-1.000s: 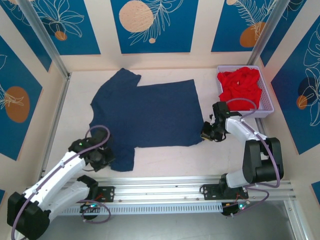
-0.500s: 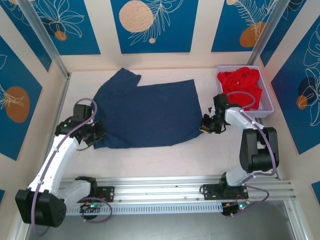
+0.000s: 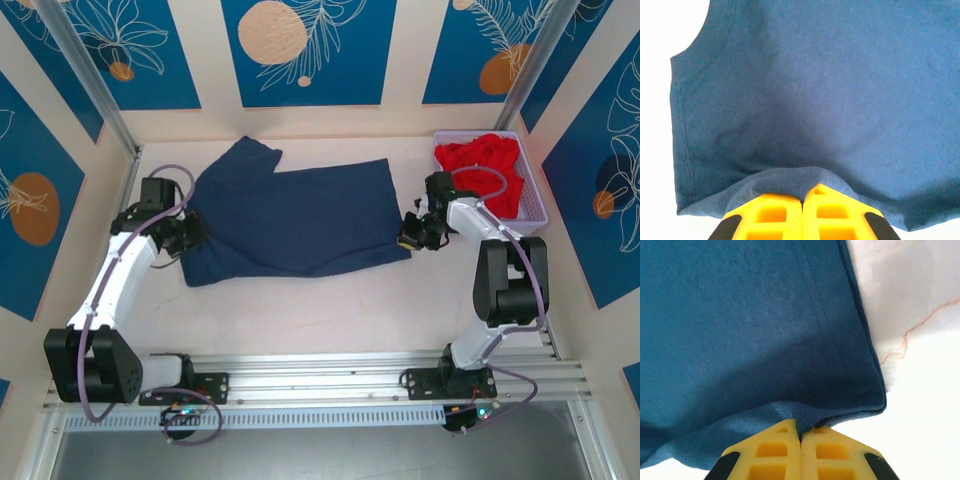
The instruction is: Fold the inside-out t-shirt
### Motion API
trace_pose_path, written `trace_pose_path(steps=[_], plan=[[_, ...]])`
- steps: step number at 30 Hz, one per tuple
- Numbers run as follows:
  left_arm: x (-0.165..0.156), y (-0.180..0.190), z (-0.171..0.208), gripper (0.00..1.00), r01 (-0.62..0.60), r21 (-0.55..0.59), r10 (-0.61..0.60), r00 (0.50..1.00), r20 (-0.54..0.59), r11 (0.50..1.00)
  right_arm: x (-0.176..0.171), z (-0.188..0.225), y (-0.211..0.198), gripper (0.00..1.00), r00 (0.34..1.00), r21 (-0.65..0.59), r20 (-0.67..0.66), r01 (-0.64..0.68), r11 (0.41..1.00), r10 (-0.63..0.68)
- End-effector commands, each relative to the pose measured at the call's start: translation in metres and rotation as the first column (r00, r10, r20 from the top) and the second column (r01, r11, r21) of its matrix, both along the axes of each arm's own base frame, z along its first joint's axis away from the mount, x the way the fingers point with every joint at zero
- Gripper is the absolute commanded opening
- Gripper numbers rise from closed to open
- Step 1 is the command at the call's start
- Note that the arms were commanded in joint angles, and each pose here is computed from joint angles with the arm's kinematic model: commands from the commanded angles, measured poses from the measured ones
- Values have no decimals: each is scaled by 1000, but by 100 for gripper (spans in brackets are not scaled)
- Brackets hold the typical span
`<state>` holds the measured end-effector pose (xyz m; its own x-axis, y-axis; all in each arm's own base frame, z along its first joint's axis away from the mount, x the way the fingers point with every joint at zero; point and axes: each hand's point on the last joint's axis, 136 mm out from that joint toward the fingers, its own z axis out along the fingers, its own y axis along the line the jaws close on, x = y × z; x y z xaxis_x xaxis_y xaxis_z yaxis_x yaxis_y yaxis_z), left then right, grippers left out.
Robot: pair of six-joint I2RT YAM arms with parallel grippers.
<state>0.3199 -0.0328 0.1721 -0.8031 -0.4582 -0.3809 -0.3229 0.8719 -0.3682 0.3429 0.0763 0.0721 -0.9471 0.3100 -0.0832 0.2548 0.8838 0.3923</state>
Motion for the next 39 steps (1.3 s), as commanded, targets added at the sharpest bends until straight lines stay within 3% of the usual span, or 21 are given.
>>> trace_pose_path(steps=[1, 15, 39], plan=[[23, 3, 18, 0, 20, 2, -20, 997, 70, 1000, 4, 3, -1, 0, 1000, 14, -10, -5, 1000, 5], [56, 9, 11, 0, 28, -2, -28, 998, 47, 1000, 29, 2, -2, 0, 1000, 22, 2, 9, 1000, -9], [80, 23, 3, 0, 12, 1, -12, 1000, 28, 1000, 74, 2, -2, 0, 1000, 13, 15, 5, 1000, -5]])
